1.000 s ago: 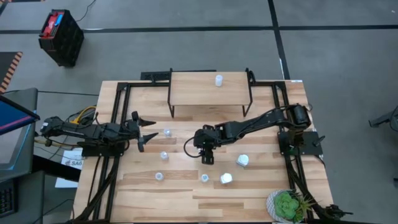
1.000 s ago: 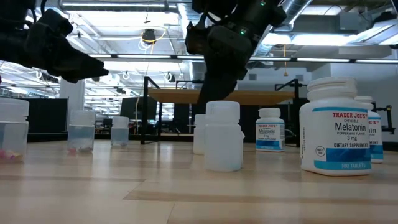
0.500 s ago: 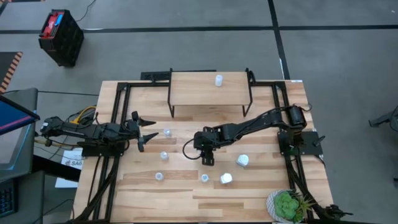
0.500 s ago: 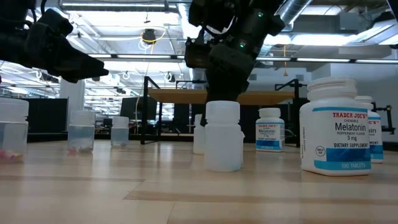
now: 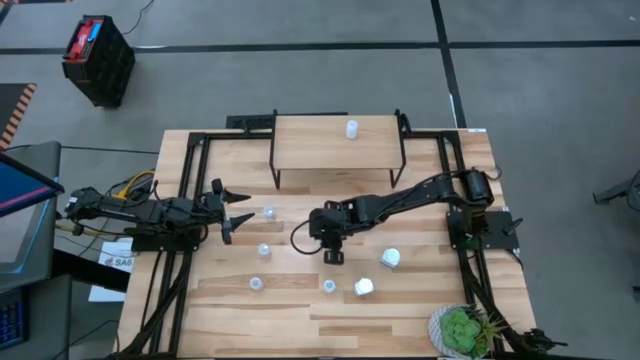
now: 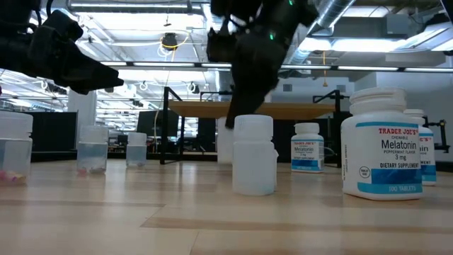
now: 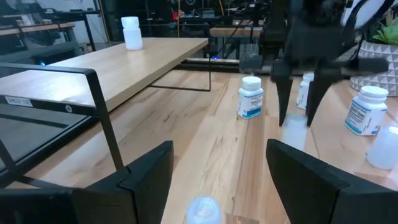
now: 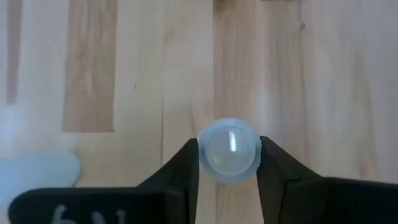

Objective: Pick and place medicine bottles onto shelf by color
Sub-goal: Put the small white pill bottle on the shelf aligned with the other small white pill bottle

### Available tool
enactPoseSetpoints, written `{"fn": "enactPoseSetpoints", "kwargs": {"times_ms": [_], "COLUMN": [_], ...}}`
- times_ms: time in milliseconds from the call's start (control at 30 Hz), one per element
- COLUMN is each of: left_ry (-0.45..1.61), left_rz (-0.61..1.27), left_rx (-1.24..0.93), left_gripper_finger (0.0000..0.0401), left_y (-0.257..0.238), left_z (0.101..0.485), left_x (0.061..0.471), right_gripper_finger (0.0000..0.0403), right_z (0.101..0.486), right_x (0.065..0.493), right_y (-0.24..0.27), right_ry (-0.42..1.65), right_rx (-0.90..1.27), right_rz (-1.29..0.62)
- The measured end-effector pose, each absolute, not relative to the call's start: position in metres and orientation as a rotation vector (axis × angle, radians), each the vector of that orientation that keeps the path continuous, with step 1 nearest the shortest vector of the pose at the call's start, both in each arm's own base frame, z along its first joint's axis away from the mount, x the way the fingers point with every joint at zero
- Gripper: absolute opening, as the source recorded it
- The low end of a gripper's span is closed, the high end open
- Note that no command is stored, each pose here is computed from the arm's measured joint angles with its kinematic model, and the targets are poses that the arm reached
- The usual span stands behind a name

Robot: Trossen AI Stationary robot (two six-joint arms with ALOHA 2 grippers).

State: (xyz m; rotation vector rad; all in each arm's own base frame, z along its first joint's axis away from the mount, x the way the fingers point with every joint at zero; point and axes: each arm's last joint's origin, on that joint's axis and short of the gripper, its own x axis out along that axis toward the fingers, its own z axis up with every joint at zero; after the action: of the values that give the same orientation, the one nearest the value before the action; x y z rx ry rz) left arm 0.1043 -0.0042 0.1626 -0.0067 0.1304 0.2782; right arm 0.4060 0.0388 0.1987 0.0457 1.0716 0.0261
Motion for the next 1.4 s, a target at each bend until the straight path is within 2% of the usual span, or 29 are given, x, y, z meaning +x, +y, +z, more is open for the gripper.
{"fn": "enactPoseSetpoints", "kwargs": {"times_ms": [267,467,700,933,1133,1400], "left_ry": [0.130,0.129,0.129,0.131,0.131,0.130], "left_rz": [0.278,0.279,0.279,0.278,0.278,0.278], "left_rx": [-0.007,-0.007,-0.007,0.008,0.008,0.008], "left_gripper_finger": [0.0245,0.0245,0.0245,0.0245,0.0245,0.0245], "left_y": [-0.004,-0.004,-0.004,-0.004,-0.004,-0.004], "left_z": [0.163,0.163,0.163,0.163,0.163,0.163], "left_x": [0.104,0.104,0.104,0.104,0.104,0.104], "right_gripper_finger": [0.0140,0.0127,0.0132,0.0131,0.0131,0.0135], "right_z": [0.269,0.331,0.381,0.388,0.372,0.355], "right_x": [0.407,0.398,0.379,0.362,0.355,0.347], "right_y": [0.033,0.011,-0.044,-0.102,-0.144,-0.170], "right_ry": [1.156,1.155,1.127,1.151,1.151,1.117], "right_rx": [-0.043,-0.086,-0.089,0.007,0.169,0.357], "right_rz": [0.066,0.063,-0.115,-0.300,-0.514,-0.793]}}
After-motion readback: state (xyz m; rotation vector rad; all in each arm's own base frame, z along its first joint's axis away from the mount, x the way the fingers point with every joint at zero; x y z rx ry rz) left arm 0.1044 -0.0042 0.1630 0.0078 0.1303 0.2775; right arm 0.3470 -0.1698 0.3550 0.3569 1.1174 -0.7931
